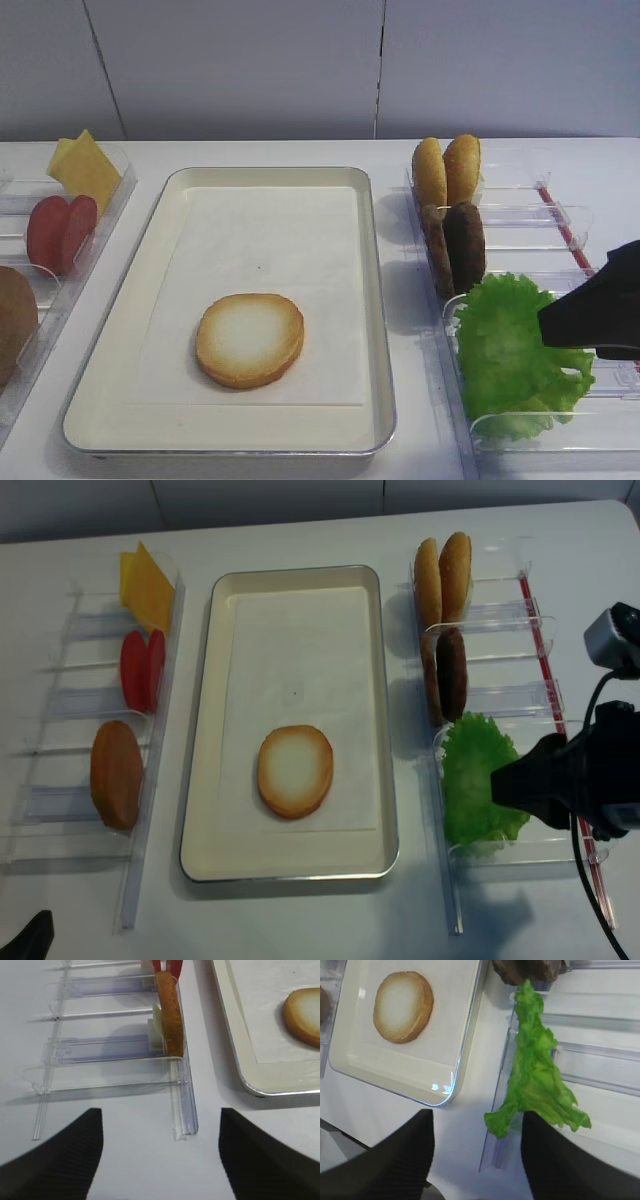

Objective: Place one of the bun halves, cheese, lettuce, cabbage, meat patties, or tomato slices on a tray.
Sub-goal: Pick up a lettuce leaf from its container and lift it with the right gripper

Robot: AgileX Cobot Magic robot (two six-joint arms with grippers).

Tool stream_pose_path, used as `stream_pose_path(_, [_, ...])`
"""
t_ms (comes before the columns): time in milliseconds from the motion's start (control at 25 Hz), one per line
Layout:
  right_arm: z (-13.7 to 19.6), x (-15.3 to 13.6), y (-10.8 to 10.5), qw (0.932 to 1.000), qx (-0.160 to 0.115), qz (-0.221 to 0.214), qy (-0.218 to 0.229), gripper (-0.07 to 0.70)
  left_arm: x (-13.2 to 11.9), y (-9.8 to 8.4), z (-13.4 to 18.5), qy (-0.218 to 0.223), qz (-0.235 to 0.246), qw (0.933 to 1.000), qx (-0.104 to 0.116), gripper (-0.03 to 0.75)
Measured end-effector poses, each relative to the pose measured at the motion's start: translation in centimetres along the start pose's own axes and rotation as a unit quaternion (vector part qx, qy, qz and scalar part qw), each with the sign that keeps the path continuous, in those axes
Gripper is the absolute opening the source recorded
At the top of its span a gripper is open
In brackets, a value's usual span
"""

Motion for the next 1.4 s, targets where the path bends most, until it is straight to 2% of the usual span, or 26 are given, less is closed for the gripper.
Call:
stream_pose_path(360, [-0.8, -1.3, -1.1, 0.9999, -0.017, -0.003, 0.003, 0.407, 0.0, 0.0, 0.0, 0.000, 0.000, 1.0000, 0.000, 0.482])
stream_pose_path(800, [-1.0, -2.5, -2.0, 0.9996, -0.019, -0.007, 0.018, 0.400, 0.0, 0.0, 0.0, 0.000, 0.000, 1.0000, 0.000, 0.483])
stream_pose_path(960, [-1.3, -2.5, -2.1, 0.9998, -0.020, -0.007, 0.005, 0.364, 0.0, 0.0, 0.0, 0.000, 0.000, 1.0000, 0.000, 0.483])
stream_pose_path(1400, [-1.4, -3.5, -2.9, 0.9993, -0.032, -0.006, 0.017, 0.309, 0.0, 0.0, 0.0, 0.000, 0.000, 1.0000, 0.000, 0.483])
Point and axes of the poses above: a point on each arm's last joint axis where the gripper is mounted, x pointing back along that axis away from the gripper, y along the wrist's bending axis when the last joint is at zero, z = x × y, the point moved 3 cm from there along -x, pointing out along that axis toward the gripper, and after that the axes turned 15 degrees about x, right-handed, at the moved point
